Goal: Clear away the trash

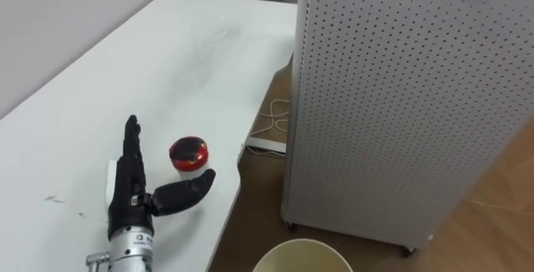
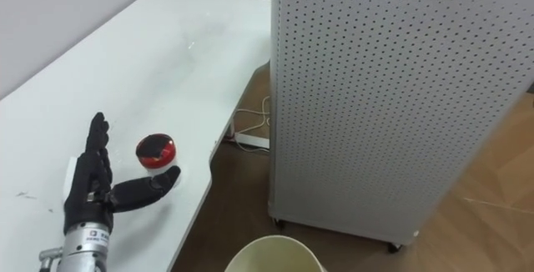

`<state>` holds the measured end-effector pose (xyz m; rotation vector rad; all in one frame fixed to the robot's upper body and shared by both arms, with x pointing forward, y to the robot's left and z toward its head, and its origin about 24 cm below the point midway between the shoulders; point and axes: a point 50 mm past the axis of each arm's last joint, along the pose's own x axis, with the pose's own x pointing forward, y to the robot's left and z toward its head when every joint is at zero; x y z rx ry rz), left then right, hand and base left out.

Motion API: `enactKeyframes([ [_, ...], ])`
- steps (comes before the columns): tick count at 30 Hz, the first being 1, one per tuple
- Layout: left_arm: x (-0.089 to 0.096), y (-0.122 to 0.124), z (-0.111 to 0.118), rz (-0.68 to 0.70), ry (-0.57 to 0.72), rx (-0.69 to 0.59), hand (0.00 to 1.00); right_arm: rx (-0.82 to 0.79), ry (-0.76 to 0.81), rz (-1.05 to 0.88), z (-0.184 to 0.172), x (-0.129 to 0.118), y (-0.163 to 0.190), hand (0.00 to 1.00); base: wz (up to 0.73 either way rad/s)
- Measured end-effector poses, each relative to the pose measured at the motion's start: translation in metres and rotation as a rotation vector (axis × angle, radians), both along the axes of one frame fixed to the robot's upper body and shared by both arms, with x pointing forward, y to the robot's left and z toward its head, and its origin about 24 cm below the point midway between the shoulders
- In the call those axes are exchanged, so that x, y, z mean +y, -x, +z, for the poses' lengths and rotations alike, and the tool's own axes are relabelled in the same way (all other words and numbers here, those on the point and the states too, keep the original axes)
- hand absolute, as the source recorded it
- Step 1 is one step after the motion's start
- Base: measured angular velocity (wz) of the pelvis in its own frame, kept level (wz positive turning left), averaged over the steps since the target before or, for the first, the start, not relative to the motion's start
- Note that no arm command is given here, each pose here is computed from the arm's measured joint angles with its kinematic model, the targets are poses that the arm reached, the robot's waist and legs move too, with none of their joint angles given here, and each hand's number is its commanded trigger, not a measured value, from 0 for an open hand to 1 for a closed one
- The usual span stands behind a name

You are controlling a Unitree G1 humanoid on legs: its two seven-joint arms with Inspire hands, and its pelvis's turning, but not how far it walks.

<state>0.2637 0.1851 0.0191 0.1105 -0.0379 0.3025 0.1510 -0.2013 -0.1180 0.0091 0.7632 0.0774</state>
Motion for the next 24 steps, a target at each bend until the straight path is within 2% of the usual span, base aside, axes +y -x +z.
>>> enactKeyframes([
  [18,0.003,-0.007,-0.014,0.033,-0.02,0.074,0.0,0.014,0.035,0.045,-0.001,0.001,0.001,1.0,-0.03],
  [24,-0.002,-0.005,-0.025,0.018,0.093,0.143,0.0,0.038,0.036,0.047,-0.003,0.002,0.003,1.0,-0.03],
])
